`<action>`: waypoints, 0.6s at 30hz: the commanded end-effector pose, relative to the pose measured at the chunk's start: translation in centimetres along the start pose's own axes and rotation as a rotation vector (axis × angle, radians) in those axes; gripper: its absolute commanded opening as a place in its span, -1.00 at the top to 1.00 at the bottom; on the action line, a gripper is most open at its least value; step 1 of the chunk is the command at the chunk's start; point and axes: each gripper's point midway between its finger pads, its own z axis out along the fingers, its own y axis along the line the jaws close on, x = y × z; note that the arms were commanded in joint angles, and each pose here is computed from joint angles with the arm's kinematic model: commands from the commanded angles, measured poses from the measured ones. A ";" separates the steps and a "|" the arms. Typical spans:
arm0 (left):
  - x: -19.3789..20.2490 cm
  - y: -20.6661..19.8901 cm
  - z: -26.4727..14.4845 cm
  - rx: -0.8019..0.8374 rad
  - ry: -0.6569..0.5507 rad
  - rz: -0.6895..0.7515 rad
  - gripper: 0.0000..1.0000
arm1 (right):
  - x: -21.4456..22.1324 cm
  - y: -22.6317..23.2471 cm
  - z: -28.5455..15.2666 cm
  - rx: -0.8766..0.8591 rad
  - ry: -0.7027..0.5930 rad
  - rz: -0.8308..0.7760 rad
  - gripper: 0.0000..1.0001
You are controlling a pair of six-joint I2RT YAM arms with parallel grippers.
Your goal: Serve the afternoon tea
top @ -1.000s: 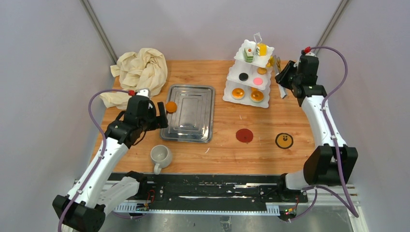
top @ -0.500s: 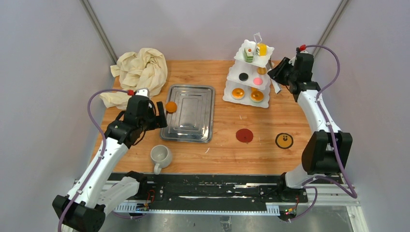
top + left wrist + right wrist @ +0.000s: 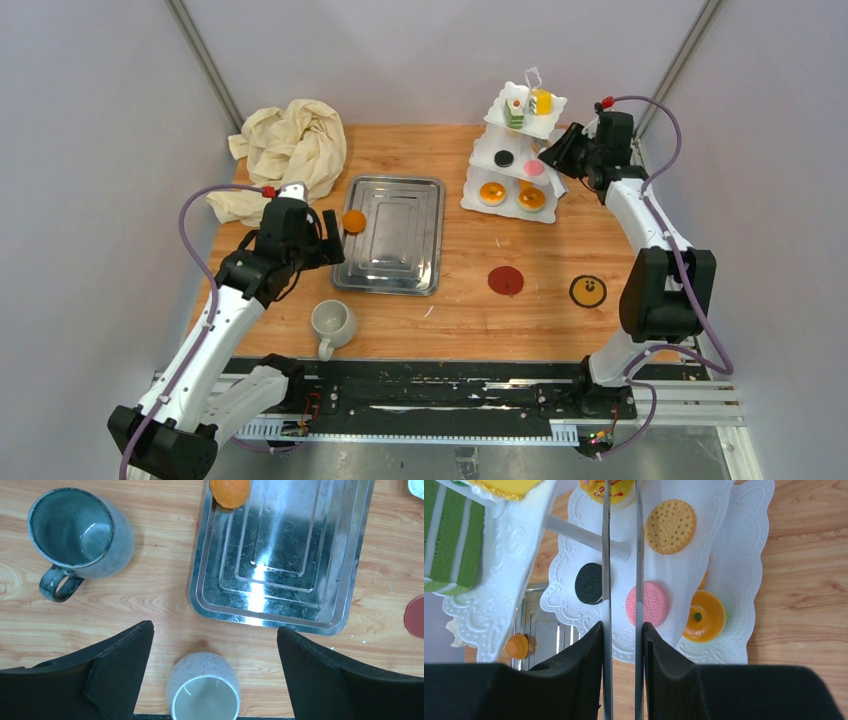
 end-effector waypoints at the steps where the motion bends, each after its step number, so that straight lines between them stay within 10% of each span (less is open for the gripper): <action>1: -0.9 0.3 -0.5 -0.009 -0.035 -0.003 -0.96 | -1.9 2.9 -0.3 -0.091 -0.042 -0.061 0.87; 18: -0.9 -0.3 -0.5 0.020 -0.029 -0.014 -0.96 | -0.9 3.2 -2.0 -0.100 -0.031 -0.081 0.33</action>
